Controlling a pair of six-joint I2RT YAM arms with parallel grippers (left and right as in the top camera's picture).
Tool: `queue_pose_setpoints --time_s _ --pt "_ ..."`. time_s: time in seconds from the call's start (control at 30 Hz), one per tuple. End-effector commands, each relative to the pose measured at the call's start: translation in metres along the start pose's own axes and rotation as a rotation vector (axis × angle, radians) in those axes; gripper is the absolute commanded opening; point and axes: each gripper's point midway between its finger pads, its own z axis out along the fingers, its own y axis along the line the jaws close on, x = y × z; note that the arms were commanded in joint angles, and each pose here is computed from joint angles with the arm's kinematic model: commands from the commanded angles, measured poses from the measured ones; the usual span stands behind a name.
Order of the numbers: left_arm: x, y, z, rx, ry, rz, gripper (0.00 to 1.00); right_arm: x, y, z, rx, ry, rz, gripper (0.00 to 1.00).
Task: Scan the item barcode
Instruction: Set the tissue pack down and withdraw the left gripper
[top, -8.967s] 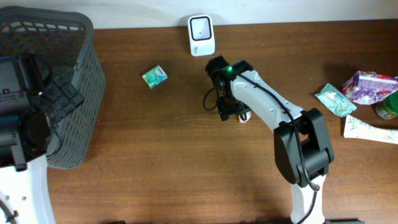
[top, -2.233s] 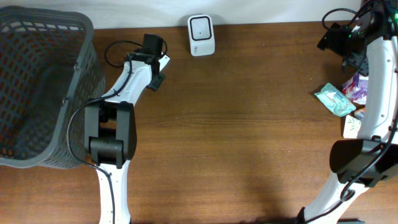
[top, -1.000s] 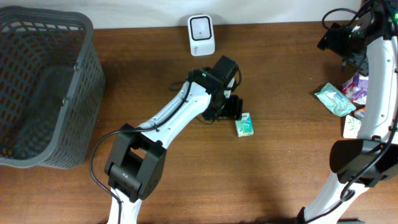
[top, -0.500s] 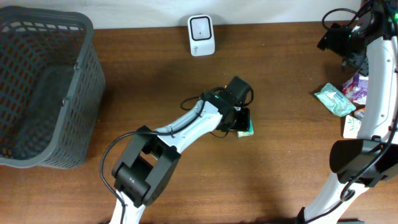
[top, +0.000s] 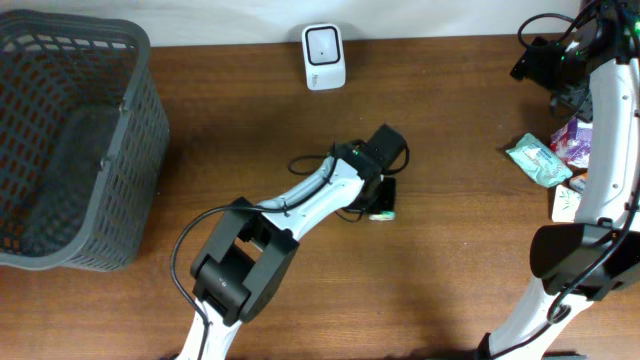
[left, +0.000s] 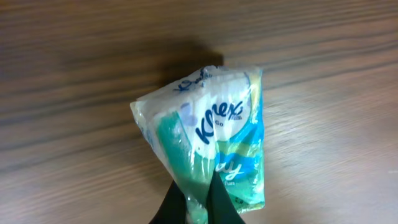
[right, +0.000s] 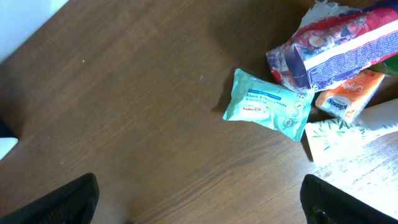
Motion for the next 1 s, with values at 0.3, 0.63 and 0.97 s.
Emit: queue_pose_setpoints --time_s 0.3,0.63,0.97 --pt "-0.064 0.153 -0.139 -1.099 -0.301 0.195 0.05 -0.001 -0.001 -0.002 0.012 -0.01 -0.006 0.99" --pt "0.002 0.13 -0.023 -0.879 0.057 0.268 0.2 -0.001 -0.001 -0.002 0.012 -0.01 -0.005 0.99" --pt "-0.021 0.032 -0.078 -0.569 0.011 0.254 0.0 -0.001 -0.001 -0.002 0.012 -0.01 -0.006 0.99"
